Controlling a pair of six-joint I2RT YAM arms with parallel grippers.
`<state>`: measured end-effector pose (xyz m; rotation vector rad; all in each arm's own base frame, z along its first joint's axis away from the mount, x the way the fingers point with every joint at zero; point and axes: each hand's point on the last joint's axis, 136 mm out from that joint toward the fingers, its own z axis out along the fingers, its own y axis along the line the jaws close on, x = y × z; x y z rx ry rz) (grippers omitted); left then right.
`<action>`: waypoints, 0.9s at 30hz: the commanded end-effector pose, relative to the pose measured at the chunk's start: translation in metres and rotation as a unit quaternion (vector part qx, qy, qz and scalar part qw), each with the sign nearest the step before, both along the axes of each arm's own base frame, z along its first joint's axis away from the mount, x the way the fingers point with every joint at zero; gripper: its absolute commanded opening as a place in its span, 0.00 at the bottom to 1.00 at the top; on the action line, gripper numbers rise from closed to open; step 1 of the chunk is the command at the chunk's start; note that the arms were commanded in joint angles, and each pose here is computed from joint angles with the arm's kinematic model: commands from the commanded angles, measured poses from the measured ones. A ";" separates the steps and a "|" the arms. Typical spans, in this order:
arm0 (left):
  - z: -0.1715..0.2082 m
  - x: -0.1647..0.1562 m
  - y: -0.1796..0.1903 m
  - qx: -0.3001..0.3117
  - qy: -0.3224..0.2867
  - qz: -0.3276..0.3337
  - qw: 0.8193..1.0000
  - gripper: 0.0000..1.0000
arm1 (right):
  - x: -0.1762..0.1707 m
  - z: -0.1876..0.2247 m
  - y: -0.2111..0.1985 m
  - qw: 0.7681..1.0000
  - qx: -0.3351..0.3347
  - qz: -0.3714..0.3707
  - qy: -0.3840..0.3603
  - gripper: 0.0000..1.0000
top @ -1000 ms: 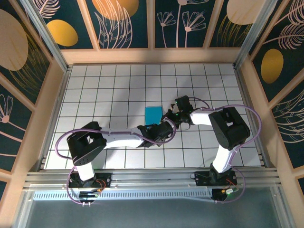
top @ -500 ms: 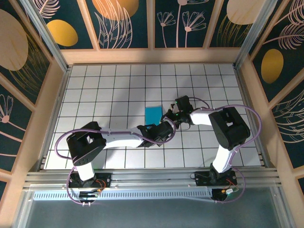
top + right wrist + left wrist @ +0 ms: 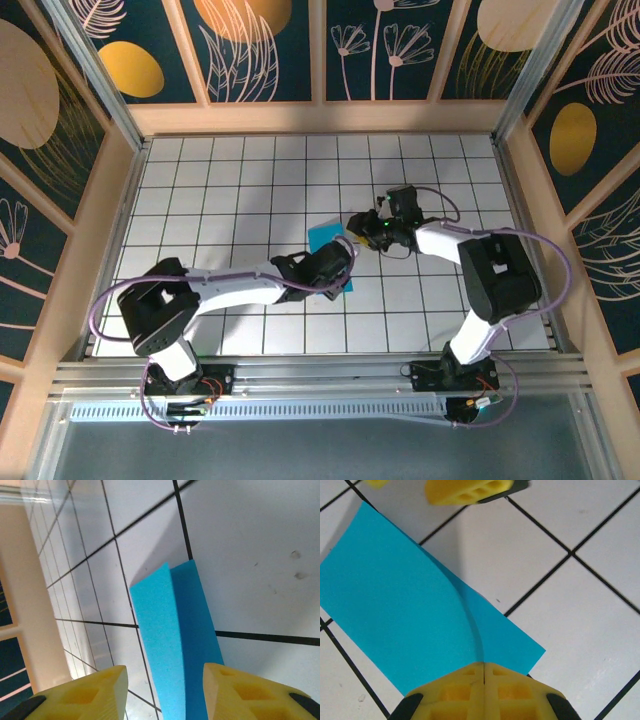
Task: Fold a paper plane with a square sheet of paper (fold left side to right side)
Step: Fold the triangle a second time at the center of the table.
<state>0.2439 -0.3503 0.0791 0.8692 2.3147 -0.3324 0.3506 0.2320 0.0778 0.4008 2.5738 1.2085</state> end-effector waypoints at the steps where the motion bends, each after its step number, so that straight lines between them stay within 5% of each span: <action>1: 0.005 -0.004 -0.002 -0.058 0.045 -0.011 0.997 0.00 | -0.008 0.008 -0.019 0.999 -0.026 -0.012 -0.030 0.44; 14: -0.004 0.002 0.008 -0.139 0.144 -0.019 0.980 0.00 | -0.092 -0.011 -0.004 0.998 -0.013 0.052 -0.015 0.00; 27: -0.011 0.006 0.014 -0.142 0.158 -0.010 0.977 0.00 | -0.116 -0.051 0.048 0.994 -0.038 0.097 0.029 0.00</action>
